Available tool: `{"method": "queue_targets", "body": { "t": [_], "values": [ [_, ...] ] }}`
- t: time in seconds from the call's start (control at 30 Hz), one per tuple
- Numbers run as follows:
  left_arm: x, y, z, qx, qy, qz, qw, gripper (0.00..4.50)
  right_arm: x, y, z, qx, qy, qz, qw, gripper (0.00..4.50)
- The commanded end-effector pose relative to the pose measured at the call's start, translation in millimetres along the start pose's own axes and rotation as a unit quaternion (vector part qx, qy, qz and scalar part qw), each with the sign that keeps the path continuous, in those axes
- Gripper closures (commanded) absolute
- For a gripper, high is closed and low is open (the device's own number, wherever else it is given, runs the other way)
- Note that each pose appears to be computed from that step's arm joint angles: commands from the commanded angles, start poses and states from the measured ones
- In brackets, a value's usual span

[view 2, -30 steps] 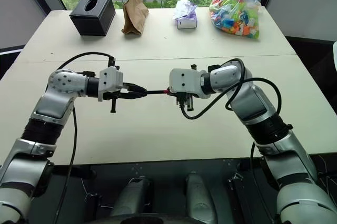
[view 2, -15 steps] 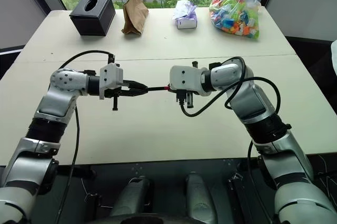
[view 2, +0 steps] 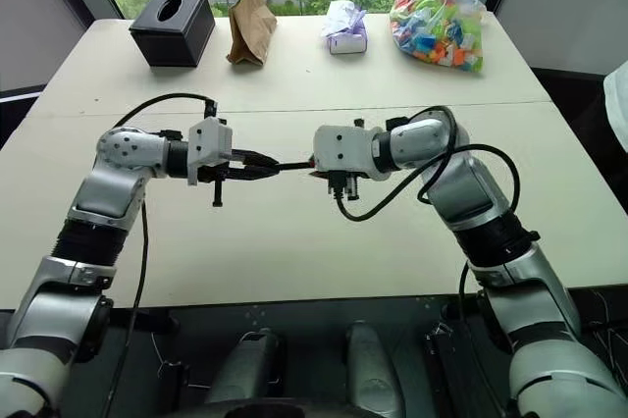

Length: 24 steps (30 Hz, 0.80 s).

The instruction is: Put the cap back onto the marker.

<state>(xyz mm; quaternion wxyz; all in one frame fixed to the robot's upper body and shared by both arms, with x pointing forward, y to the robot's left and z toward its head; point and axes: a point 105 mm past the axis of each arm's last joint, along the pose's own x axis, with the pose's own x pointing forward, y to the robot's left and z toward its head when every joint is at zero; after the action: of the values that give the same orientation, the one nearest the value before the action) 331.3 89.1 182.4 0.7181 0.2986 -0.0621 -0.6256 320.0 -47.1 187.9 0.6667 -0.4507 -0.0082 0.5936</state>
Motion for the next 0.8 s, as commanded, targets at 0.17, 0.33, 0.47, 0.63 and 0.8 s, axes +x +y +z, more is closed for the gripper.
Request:
{"method": "queue_targets", "body": {
  "t": [0.17, 0.33, 0.47, 0.63, 0.8],
  "values": [
    [-29, -2, -10, -0.033, 0.021, 0.082, 0.996, 4.50, -11, -2, 3, -0.015, -0.004, -0.016, 1.000, 0.02],
    [-54, -12, -29, -0.085, 0.071, 0.160, 0.981, 4.50, -28, -2, -7, 0.021, 0.004, -0.048, 0.999, 0.02],
    [-79, -10, -43, -0.126, 0.115, 0.260, 0.950, 4.50, -38, -7, -13, 0.061, -0.001, -0.095, 0.994, 0.02],
    [-119, -8, -56, -0.176, 0.168, 0.401, 0.883, 4.50, -38, -12, -17, 0.088, -0.011, -0.143, 0.986, 0.02],
    [-142, -20, -53, -0.262, 0.162, 0.510, 0.803, 4.50, -30, -8, -20, 0.104, -0.024, -0.146, 0.983, 0.02]
  ]
}}
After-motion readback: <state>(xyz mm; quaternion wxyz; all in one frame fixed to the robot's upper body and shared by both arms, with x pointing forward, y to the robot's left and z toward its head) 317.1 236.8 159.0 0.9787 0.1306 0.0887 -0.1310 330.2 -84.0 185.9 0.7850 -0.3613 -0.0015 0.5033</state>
